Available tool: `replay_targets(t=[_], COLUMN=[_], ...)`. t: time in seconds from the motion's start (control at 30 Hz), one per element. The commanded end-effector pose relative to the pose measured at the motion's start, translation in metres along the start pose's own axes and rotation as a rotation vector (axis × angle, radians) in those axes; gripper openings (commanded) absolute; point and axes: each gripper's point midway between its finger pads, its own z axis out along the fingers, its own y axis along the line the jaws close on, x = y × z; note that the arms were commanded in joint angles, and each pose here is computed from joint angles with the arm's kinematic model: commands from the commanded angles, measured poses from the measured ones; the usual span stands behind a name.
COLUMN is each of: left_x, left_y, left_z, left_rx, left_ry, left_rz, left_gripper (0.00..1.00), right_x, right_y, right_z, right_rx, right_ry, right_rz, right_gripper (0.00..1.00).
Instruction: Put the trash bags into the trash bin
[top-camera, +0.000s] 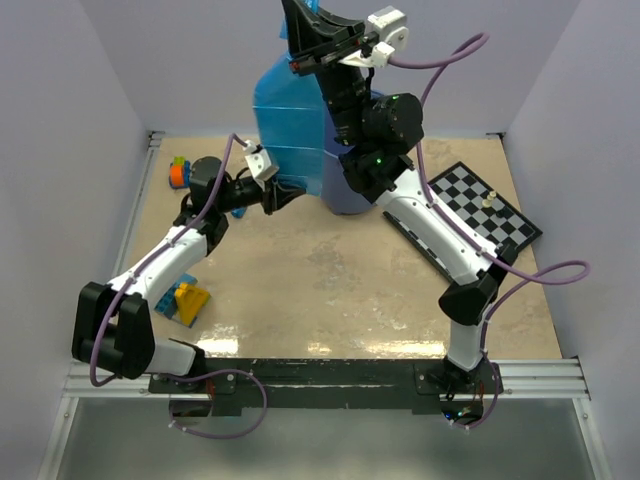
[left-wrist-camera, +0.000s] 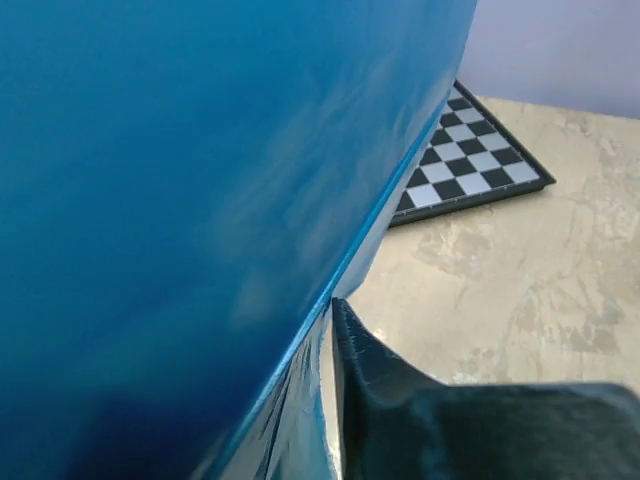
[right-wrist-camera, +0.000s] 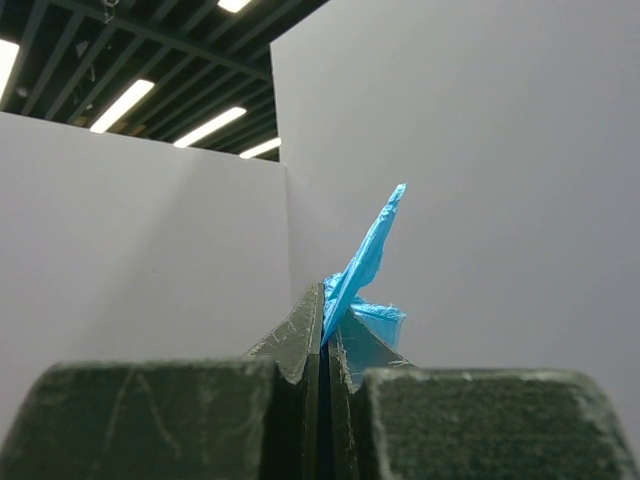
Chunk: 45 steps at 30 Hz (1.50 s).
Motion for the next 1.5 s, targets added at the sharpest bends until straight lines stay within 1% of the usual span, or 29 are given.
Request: replay_targets(t=[0.0, 0.03, 0.07, 0.1, 0.17, 0.2, 0.3, 0.37, 0.4, 0.47, 0.53, 0.6, 0.63, 0.7, 0.73, 0.83, 0.87, 0.9, 0.97, 1.0, 1.07, 1.13, 1.17, 1.2, 1.23, 1.27, 1.3, 1.37, 1.47], left_x=[-0.038, -0.036, -0.032, -0.029, -0.019, -0.014, 0.002, 0.017, 0.022, 0.032, 0.036, 0.039, 0.042, 0.039, 0.036, 0.039, 0.043, 0.044, 0.051, 0.049, 0.044, 0.03, 0.02, 0.019, 0.02, 0.021, 0.029, 0.027, 0.029], left_y=[-0.005, -0.009, -0.014, -0.021, -0.035, -0.042, -0.073, -0.096, -0.105, -0.12, -0.126, -0.13, -0.133, -0.131, -0.13, -0.125, -0.126, -0.123, -0.113, -0.108, -0.099, -0.091, -0.088, -0.08, -0.071, -0.064, -0.055, -0.056, -0.055], left_z=[0.002, 0.0, -0.002, -0.004, -0.009, -0.013, -0.031, -0.048, -0.057, -0.073, -0.088, -0.1, -0.105, -0.11, -0.109, -0.108, -0.109, -0.109, -0.106, -0.106, -0.104, -0.097, -0.096, -0.092, -0.087, -0.084, -0.081, -0.082, -0.082], left_rx=[0.03, 0.042, 0.062, 0.084, 0.14, 0.168, 0.285, 0.336, 0.341, 0.338, 0.315, 0.289, 0.288, 0.257, 0.251, 0.24, 0.266, 0.281, 0.307, 0.328, 0.364, 0.432, 0.452, 0.455, 0.438, 0.39, 0.344, 0.396, 0.418], left_ry=[-0.077, -0.067, -0.05, -0.037, -0.002, 0.027, 0.116, 0.179, 0.197, 0.224, 0.221, 0.223, 0.23, 0.247, 0.238, 0.279, 0.299, 0.315, 0.364, 0.362, 0.347, 0.275, 0.242, 0.227, 0.243, 0.294, 0.32, 0.296, 0.294], left_rz=[0.026, 0.015, -0.004, -0.013, -0.035, -0.055, -0.098, -0.145, -0.164, -0.223, -0.293, -0.349, -0.374, -0.339, -0.348, -0.421, -0.47, -0.502, -0.622, -0.655, -0.8, -0.927, -0.969, -0.978, -0.996, -1.107, -1.222, -1.341, -1.442], left_gripper=[0.18, 0.08, 0.02, 0.0, 0.0, 0.0, 0.0, 0.0, 0.0, 0.0, 0.0, 0.0, 0.0, 0.0, 0.0, 0.0, 0.0, 0.0, 0.0, 0.0, 0.0, 0.0, 0.0, 0.0, 0.0, 0.0, 0.0, 0.0, 0.0], right_x=[0.009, 0.015, 0.027, 0.04, 0.077, 0.1, 0.166, 0.206, 0.226, 0.252, 0.28, 0.308, 0.326, 0.341, 0.341, 0.317, 0.304, 0.294, 0.262, 0.253, 0.224, 0.188, 0.183, 0.177, 0.172, 0.169, 0.165, 0.163, 0.167], right_y=[-0.022, -0.028, -0.038, -0.045, -0.062, -0.067, -0.065, -0.049, -0.036, -0.033, -0.022, -0.011, -0.009, -0.015, -0.022, -0.033, -0.036, -0.043, -0.049, -0.053, -0.052, -0.037, -0.029, -0.02, -0.011, -0.003, 0.009, 0.018, 0.03], right_z=[-0.003, -0.006, -0.011, -0.016, -0.029, -0.036, -0.067, -0.104, -0.124, -0.158, -0.189, -0.211, -0.222, -0.221, -0.214, -0.188, -0.181, -0.178, -0.17, -0.174, -0.174, -0.177, -0.191, -0.207, -0.221, -0.239, -0.275, -0.306, -0.336], right_rx=[0.115, 0.14, 0.171, 0.187, 0.219, 0.211, 0.106, -0.036, -0.123, -0.119, -0.145, -0.188, -0.186, -0.133, -0.078, -0.062, -0.054, -0.044, -0.059, -0.068, -0.119, -0.263, -0.342, -0.441, -0.508, -0.565, -0.69, -0.791, -0.91], right_ry=[-0.012, -0.003, 0.019, 0.045, 0.132, 0.198, 0.433, 0.579, 0.651, 0.75, 0.834, 0.894, 0.924, 0.941, 0.929, 0.875, 0.86, 0.855, 0.82, 0.819, 0.791, 0.752, 0.754, 0.749, 0.74, 0.737, 0.727, 0.696, 0.669], right_rz=[-0.048, -0.07, -0.1, -0.128, -0.165, -0.181, -0.257, -0.275, -0.268, -0.214, -0.116, -0.053, -0.019, -0.008, 0.016, 0.063, 0.068, 0.068, 0.072, 0.06, 0.004, -0.079, -0.134, -0.205, -0.279, -0.342, -0.471, -0.59, -0.697], right_gripper=[0.0, 0.0, 0.0, 0.0, 0.01, 0.07, 0.1, 0.17, 0.16, 0.16, 0.21, 0.27, 0.34, 0.5, 0.57, 0.86, 0.91, 0.92, 0.96, 0.96, 0.96, 0.95, 0.95, 0.94, 0.93, 0.91, 0.89, 0.88, 0.86])
